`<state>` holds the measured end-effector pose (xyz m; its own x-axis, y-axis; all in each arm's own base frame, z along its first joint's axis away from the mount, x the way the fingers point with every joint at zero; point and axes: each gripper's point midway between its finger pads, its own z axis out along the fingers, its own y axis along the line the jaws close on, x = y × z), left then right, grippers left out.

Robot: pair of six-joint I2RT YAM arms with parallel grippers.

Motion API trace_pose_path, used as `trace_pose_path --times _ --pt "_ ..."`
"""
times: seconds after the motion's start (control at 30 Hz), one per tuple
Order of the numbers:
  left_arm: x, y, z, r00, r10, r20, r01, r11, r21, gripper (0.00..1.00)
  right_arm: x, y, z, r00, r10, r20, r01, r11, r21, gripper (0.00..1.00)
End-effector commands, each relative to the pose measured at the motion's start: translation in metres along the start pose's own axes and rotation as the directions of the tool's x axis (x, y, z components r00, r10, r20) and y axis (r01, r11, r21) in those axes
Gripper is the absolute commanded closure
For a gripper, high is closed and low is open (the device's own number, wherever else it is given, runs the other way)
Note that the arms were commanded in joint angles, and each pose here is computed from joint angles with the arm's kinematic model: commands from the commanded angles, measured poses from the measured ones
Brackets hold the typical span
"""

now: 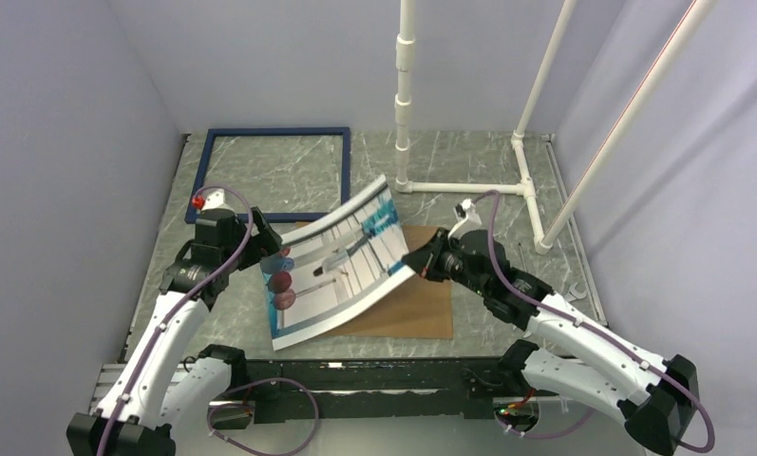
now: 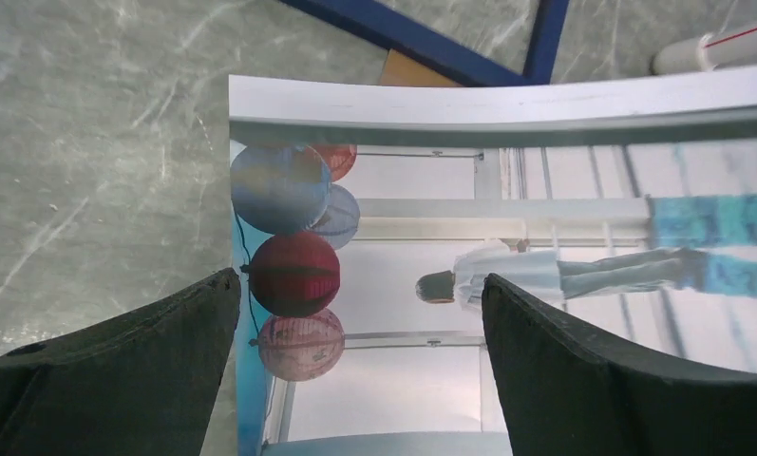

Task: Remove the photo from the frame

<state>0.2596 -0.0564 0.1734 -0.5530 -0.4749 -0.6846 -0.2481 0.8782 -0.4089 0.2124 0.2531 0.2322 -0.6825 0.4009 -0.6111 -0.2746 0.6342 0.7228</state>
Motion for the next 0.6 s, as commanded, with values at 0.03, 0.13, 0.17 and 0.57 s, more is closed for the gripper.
trace_pose_path --times 0.03,0.13,0.17,0.57 --pt "0.016 -0.008 0.020 0.998 -0.019 -0.054 0.021 0.999 0.048 0.01 0.007 -0.056 -0.007 0.992 0.057 0.115 -0.074 0.986 0.147 1.00" --pt "0.027 -0.005 0.030 0.996 -0.028 -0.079 0.032 0.998 0.046 0.01 0.021 -0.085 -0.013 0.990 0.071 0.123 -0.096 0.972 0.215 1.00" --pt "0.030 -0.005 0.032 0.995 -0.033 -0.089 0.038 0.998 0.052 0.01 0.026 -0.094 -0.015 0.989 0.078 0.127 -0.106 0.967 0.232 1.00" --pt "0.065 -0.004 0.078 0.973 -0.067 -0.220 0.078 0.996 0.040 0.01 0.066 -0.133 -0.021 0.990 0.129 0.063 -0.142 0.941 0.306 1.00"
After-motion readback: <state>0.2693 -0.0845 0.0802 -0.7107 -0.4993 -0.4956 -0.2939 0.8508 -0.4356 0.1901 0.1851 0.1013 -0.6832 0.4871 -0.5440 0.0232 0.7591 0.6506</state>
